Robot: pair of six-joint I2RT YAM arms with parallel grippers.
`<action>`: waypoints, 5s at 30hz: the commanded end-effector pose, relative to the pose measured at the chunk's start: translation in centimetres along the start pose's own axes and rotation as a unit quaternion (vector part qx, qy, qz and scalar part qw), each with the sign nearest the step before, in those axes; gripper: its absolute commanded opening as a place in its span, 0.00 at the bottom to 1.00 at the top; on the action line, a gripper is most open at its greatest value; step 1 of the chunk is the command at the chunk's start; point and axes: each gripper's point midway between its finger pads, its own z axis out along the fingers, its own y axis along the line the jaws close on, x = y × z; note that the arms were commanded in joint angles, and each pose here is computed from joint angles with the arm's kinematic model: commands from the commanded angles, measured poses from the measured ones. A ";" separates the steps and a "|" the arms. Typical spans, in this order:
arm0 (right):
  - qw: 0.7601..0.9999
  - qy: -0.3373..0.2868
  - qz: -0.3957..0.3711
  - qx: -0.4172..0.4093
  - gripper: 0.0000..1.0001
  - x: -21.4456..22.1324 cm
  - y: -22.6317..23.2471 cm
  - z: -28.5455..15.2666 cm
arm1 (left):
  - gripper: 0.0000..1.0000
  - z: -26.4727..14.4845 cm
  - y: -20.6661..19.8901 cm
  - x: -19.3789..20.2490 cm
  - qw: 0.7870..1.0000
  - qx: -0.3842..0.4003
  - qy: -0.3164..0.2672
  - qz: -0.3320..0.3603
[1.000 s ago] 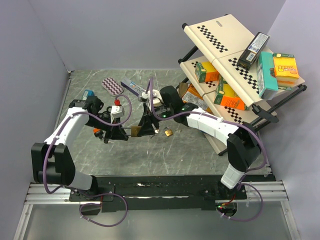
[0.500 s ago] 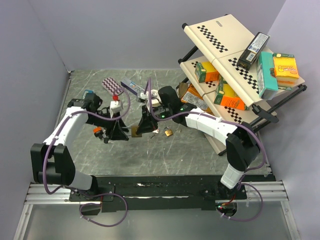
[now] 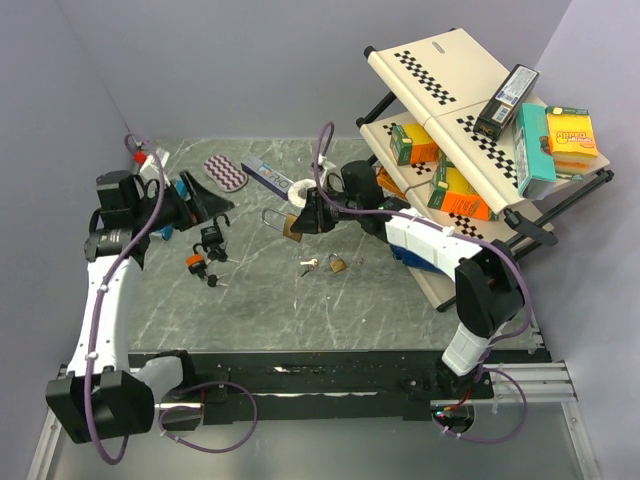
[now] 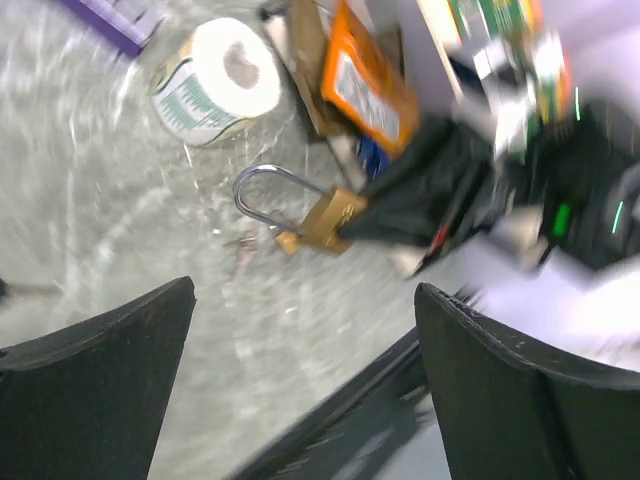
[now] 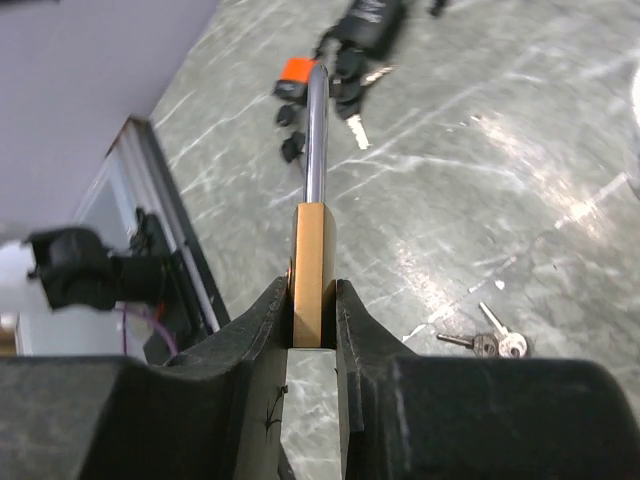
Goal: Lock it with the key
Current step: Place the lock at the center of the board.
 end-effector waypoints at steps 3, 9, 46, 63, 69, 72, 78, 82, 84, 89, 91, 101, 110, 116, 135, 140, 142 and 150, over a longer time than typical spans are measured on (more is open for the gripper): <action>0.996 -0.072 0.019 0.039 0.00 -5.4 2.8 0.1 | 0.96 3.5 3.0 0.8 0.947 -0.135 -0.010 -0.290; 0.996 -0.064 0.029 0.045 0.00 -5.0 4.3 1.7 | 0.96 5.7 1.7 2.3 0.936 -0.129 0.017 -0.328; 0.997 -0.055 0.050 0.035 0.00 -4.4 8.0 4.9 | 0.82 8.5 1.7 7.8 0.886 -0.135 0.067 -0.438; 0.998 -0.035 0.043 0.020 0.27 -2.7 8.1 4.6 | 0.07 8.4 2.1 8.3 0.893 -0.127 0.069 -0.427; 0.999 -0.018 0.037 0.028 0.70 -1.4 6.6 2.8 | 0.01 8.1 3.7 8.2 0.916 -0.172 0.065 -0.356; 1.000 0.005 0.013 0.024 0.93 0.2 5.8 1.4 | 0.01 8.1 5.1 9.2 0.925 -0.210 0.077 -0.309; 0.998 0.025 -0.041 0.032 0.99 3.2 4.1 -2.4 | 0.01 9.2 5.9 11.7 0.937 -0.251 0.125 -0.209; 0.996 0.026 -0.062 0.052 1.00 4.0 2.4 -4.1 | 0.01 10.7 7.3 13.4 0.931 -0.277 0.161 -0.176; 0.995 0.017 -0.068 0.066 1.00 3.7 1.7 -4.9 | 0.01 11.5 7.3 13.2 0.933 -0.285 0.167 -0.142; 0.995 0.009 -0.060 0.080 1.00 3.8 0.5 -6.1 | 0.01 13.7 7.5 14.5 0.926 -0.307 0.202 -0.085; 0.995 0.008 -0.059 0.082 1.00 3.9 0.3 -6.3 | 0.01 14.3 8.2 15.6 0.919 -0.319 0.219 -0.076; 0.995 -0.005 -0.054 0.085 1.00 3.3 -0.1 -7.1 | 0.04 16.2 10.3 18.7 0.894 -0.357 0.267 -0.057; 0.996 -0.005 -0.045 0.082 1.00 3.4 -0.4 -7.1 | 0.12 17.4 10.9 20.0 0.884 -0.366 0.287 -0.048; 0.995 -0.008 -0.045 0.086 1.00 2.9 -0.7 -7.2 | 0.25 17.1 11.6 21.2 0.875 -0.375 0.302 -0.048; 0.995 -0.018 -0.053 0.077 1.00 1.5 0.1 -7.5 | 0.97 16.1 10.6 20.0 0.889 -0.361 0.280 -0.031; 0.995 -0.028 -0.068 0.067 1.00 0.3 1.3 -8.1 | 0.96 15.0 9.0 16.2 0.908 -0.348 0.233 -0.011; 0.995 -0.032 -0.078 0.060 1.00 -0.2 1.9 -8.3 | 0.96 14.2 7.9 13.7 0.923 -0.327 0.201 0.005; 0.992 -0.039 -0.112 0.039 1.00 -2.5 4.0 -9.3 | 0.96 7.8 4.2 3.1 0.980 -0.154 0.109 0.062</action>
